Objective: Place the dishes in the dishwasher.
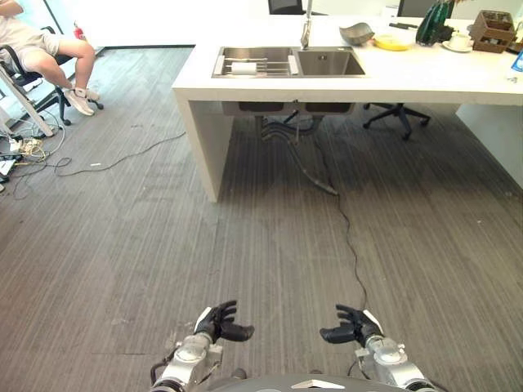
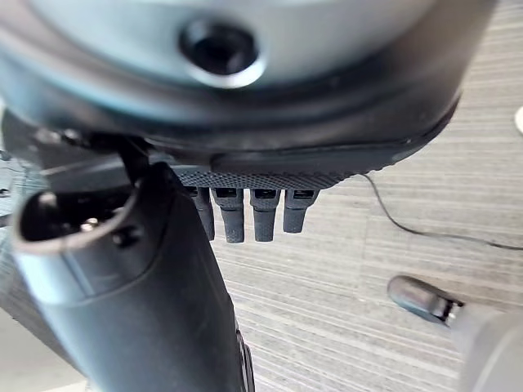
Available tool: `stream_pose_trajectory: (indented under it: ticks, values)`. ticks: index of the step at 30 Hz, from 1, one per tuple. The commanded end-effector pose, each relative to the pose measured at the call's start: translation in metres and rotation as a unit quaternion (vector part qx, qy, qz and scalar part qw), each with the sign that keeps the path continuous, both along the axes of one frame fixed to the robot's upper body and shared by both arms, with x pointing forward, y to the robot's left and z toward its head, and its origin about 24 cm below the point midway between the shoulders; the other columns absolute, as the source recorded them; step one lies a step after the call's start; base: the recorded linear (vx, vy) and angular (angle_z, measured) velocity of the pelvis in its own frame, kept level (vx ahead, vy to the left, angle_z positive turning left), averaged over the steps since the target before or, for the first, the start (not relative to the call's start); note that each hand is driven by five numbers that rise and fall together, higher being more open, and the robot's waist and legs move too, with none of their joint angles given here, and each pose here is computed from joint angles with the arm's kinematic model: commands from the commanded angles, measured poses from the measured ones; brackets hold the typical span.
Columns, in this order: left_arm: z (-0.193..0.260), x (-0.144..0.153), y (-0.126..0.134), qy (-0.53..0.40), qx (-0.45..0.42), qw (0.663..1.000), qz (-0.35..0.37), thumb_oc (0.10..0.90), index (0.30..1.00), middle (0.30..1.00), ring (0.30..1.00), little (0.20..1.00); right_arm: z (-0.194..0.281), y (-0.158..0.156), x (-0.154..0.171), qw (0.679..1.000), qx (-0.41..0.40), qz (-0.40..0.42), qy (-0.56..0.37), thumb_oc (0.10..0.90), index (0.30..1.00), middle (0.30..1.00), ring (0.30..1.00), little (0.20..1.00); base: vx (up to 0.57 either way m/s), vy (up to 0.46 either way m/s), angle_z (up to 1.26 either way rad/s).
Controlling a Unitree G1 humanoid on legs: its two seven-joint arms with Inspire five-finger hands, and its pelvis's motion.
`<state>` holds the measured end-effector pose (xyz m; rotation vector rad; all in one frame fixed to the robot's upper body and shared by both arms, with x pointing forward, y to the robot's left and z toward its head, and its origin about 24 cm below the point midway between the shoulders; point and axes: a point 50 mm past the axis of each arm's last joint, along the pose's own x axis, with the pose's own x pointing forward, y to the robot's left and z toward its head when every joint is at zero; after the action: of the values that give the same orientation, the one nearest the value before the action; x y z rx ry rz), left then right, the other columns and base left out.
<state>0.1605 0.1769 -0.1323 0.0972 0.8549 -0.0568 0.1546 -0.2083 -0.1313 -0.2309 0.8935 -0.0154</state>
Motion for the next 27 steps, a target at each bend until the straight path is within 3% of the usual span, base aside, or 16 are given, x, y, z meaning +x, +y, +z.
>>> stream_pose_trajectory:
  ticks: [1, 14, 27]
  values:
    - [0.020, 0.039, -0.004, -0.075, -0.013, 0.997, -0.005, 0.800, 0.900, 0.900, 0.900, 0.900, 0.027, -0.026, 0.038, 0.996, -0.032, -0.007, -0.080, 0.800, 0.900, 0.900, 0.900, 0.900, 0.00, 0.000, 0.00]
    - [-0.013, -0.006, -0.007, 0.041, 0.037, 0.998, -0.038, 0.800, 0.900, 0.900, 0.900, 0.900, -0.004, -0.027, -0.006, 0.998, -0.051, -0.003, 0.030, 0.800, 0.900, 0.900, 0.900, 0.900, 0.00, 0.000, 0.00]
    - [-0.016, -0.012, -0.003, 0.050, 0.038, 0.997, -0.035, 0.800, 0.900, 0.900, 0.900, 0.900, -0.011, -0.033, -0.018, 0.996, -0.056, -0.007, 0.074, 0.800, 0.900, 0.900, 0.900, 0.900, 0.00, 0.035, -0.02]
